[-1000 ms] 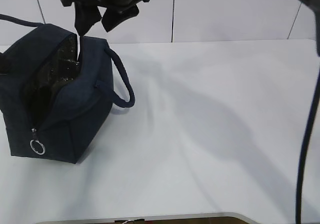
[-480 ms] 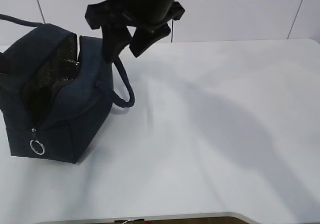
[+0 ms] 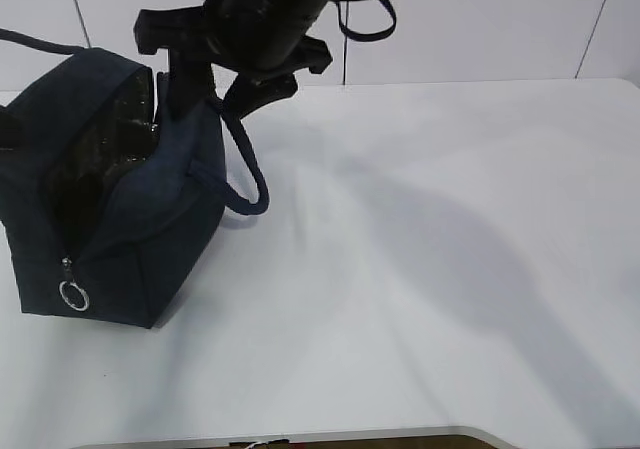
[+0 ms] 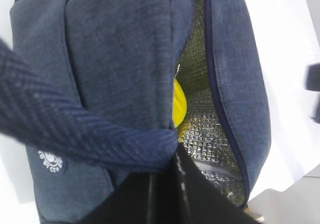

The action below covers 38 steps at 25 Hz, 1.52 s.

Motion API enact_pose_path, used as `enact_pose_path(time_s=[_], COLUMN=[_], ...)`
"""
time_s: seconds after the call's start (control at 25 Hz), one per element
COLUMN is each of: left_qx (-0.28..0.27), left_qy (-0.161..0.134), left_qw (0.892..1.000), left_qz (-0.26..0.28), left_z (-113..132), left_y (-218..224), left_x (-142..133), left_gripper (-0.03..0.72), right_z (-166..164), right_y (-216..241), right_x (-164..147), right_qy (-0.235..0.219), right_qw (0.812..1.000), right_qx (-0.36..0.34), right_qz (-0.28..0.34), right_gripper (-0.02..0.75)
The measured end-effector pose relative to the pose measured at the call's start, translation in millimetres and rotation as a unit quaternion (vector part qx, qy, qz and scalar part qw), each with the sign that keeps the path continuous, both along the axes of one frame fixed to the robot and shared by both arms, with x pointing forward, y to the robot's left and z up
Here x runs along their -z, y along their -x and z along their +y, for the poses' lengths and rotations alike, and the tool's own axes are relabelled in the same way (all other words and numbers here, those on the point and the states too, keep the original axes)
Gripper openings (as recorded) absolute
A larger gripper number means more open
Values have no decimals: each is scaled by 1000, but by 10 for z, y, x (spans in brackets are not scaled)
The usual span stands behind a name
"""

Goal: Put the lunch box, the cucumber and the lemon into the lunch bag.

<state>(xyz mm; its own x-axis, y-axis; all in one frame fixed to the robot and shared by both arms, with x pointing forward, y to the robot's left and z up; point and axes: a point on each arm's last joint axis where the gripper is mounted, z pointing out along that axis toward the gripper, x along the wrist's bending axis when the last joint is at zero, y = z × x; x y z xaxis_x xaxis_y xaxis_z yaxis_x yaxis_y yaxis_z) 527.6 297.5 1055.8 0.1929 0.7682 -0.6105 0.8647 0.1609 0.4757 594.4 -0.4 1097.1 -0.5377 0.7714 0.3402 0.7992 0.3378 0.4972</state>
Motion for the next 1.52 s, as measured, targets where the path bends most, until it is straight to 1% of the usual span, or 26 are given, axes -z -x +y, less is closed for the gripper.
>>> enact_pose_path(time_s=[0.24, 0.44, 0.52, 0.64, 0.76, 1.08, 1.12, 1.2, 1.36, 1.48, 1.52], left_qx=[0, -4, -5, -6, -7, -7, -6, 6, 46, 72, 77], left_qy=[-3, -5, -6, -6, -7, -8, -8, -10, -16, -23, -24], left_qw=[1000, 1000, 1000, 1000, 1000, 1000, 1000, 1000, 999, 997, 996], left_qz=[-2, -5, -6, -7, -7, -8, -8, -10, -18, -29, -33], left_z=[3, 9, 11, 12, 13, 15, 8, -55, -328, -540, -602], left_y=[-3, -10, -12, -14, -16, -17, -17, -17, -15, -9, -7], left_x=[1, 1, 1, 1, 1, 1, 1, 3, 4, 3, 2], left_gripper=[-6, -6, -6, -6, -6, -6, -6, -6, -6, -6, -6], right_z=[118, 142, 161, 174, 175, 173, 169, 153, 84, -20, -75], right_y=[-151, -215, -227, -236, -238, -243, -246, -245, -253, -247, -237], right_x=[311, 429, 472, 507, 508, 518, 520, 531, 491, 423, 391], right_qy=[-19, -28, -33, -35, -36, -33, -30, -17, 30, 84, 109], right_qw=[998, 996, 995, 994, 994, 994, 994, 995, 997, 994, 992], right_qx=[48, 75, 79, 81, 82, 82, 82, 78, 67, 62, 61], right_qz=[32, 49, 56, 62, 62, 60, 58, 54, 35, 13, 5], right_gripper=[447, 445, 433, 391, 322, 45, 24, 15, 13, 13, 13])
